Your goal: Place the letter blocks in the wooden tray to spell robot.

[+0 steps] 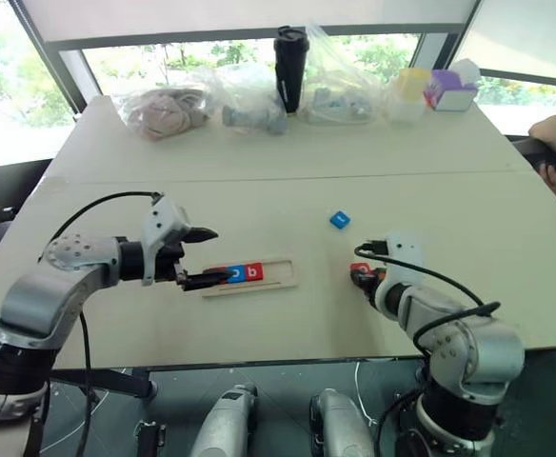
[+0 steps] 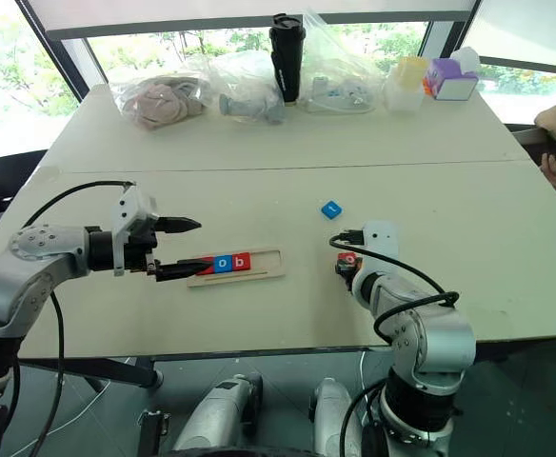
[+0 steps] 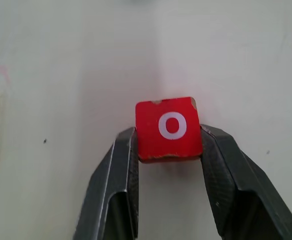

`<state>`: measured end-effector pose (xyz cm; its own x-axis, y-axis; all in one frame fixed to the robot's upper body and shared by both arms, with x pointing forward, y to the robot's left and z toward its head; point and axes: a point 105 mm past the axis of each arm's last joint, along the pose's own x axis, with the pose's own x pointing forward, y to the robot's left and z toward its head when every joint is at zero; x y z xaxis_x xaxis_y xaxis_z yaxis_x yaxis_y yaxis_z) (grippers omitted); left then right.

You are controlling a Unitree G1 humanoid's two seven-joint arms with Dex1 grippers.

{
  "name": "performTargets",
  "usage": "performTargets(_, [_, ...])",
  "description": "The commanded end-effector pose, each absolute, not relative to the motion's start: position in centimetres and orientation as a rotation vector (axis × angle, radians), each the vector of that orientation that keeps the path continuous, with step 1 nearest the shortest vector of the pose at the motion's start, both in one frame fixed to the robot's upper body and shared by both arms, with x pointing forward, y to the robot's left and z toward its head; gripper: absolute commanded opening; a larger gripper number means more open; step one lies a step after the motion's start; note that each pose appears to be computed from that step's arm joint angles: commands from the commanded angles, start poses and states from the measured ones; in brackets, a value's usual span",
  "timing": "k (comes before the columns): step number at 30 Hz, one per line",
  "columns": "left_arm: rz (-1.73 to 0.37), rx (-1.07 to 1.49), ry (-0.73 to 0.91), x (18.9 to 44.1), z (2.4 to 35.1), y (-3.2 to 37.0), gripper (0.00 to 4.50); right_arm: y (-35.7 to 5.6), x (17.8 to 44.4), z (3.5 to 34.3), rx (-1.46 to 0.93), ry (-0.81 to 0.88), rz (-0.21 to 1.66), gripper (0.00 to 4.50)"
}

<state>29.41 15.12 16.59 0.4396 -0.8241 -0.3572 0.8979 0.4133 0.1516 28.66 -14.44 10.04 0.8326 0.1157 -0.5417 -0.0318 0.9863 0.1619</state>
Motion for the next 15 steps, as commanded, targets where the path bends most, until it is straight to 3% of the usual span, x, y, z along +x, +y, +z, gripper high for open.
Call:
performTargets(1, [-1.114,0.368,0.203,29.7,17.4,14.8,4.50,-14.2,28.2,10.7,0.222,0.544,0.048,1.14])
performTargets(2, [-1.115,0.369,0.204,29.7,17.3,14.8,4.50,-14.3,28.2,10.6,0.251,0.542,0.040,2.18])
performTargets(7, [-1.120,0.371,0.205,29.8,17.2,14.9,4.50,-13.3,28.1,11.8,0.232,0.495,0.169,4.44])
performTargets(13, [-1.141,0.378,0.210,29.6,17.1,14.9,4.50,-14.5,26.5,16.9,-0.153,0.315,0.690,4.44])
performTargets(15, [-1.153,0.389,0.210,29.5,17.1,14.9,4.50,-16.1,26.4,16.2,-0.255,0.347,0.791,4.44])
